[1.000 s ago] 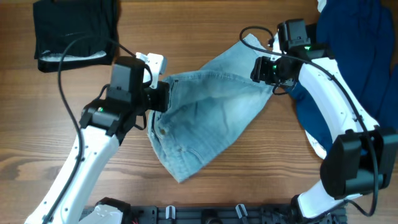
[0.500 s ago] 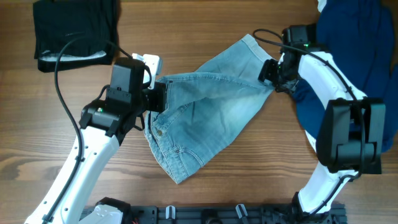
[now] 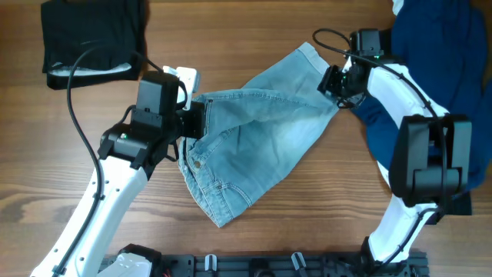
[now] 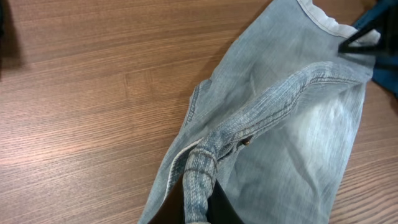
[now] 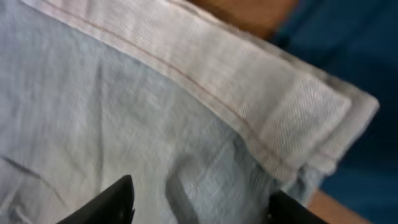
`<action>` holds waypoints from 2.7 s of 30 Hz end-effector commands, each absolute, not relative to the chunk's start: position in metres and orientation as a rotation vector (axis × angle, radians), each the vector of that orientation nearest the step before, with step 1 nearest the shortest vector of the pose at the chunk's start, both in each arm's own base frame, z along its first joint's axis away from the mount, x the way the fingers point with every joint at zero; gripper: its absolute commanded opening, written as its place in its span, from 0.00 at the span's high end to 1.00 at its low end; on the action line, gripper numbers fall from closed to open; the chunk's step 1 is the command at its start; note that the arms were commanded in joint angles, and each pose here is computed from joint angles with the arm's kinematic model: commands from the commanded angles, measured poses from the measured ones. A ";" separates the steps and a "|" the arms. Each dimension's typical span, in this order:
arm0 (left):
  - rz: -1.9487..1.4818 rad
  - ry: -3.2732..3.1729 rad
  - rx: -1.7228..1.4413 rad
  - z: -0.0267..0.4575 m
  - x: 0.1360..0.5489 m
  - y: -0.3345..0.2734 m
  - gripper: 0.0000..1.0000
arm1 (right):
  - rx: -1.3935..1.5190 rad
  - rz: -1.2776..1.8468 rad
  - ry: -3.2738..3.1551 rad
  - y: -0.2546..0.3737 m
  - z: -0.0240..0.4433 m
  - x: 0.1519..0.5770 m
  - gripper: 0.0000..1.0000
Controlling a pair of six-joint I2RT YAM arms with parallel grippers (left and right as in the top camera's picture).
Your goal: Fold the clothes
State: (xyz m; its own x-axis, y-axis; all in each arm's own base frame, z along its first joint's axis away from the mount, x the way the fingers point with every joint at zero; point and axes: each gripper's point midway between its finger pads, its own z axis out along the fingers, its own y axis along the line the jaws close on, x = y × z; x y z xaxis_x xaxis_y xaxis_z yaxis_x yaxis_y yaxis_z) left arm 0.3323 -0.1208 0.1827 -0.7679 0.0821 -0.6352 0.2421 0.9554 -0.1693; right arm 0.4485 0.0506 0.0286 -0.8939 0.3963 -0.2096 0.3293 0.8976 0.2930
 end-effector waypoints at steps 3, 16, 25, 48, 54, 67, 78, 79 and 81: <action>-0.265 2.404 0.189 0.194 0.338 -0.113 0.96 | 0.486 0.436 2.744 0.061 0.034 0.464 0.96; -0.183 2.026 -0.128 0.309 0.301 -0.059 0.96 | 0.530 0.366 2.329 -0.009 0.266 0.394 0.96; -0.349 1.618 -0.219 0.409 0.218 -0.031 0.96 | 0.545 0.210 2.004 -0.044 0.388 0.233 0.96; 0.106 1.988 -0.396 0.302 0.307 0.000 0.96 | 0.383 0.376 2.341 -0.055 0.309 0.409 0.96; 0.176 2.013 -0.597 0.244 0.390 0.041 0.96 | 0.307 0.460 2.381 -0.016 0.189 0.536 0.96; 0.220 2.004 -0.672 0.165 0.463 0.067 0.12 | 0.092 0.446 2.204 0.096 0.117 0.628 0.01; -0.074 2.187 -0.551 0.231 0.359 0.028 0.00 | -0.059 0.593 2.777 0.113 0.154 0.452 0.01; -0.118 2.246 -0.537 0.226 0.343 0.019 0.00 | -0.055 0.598 2.846 0.116 0.138 0.436 0.02; -0.151 2.362 -0.567 0.207 0.320 0.012 0.00 | 0.060 0.547 2.992 0.119 0.096 0.405 0.08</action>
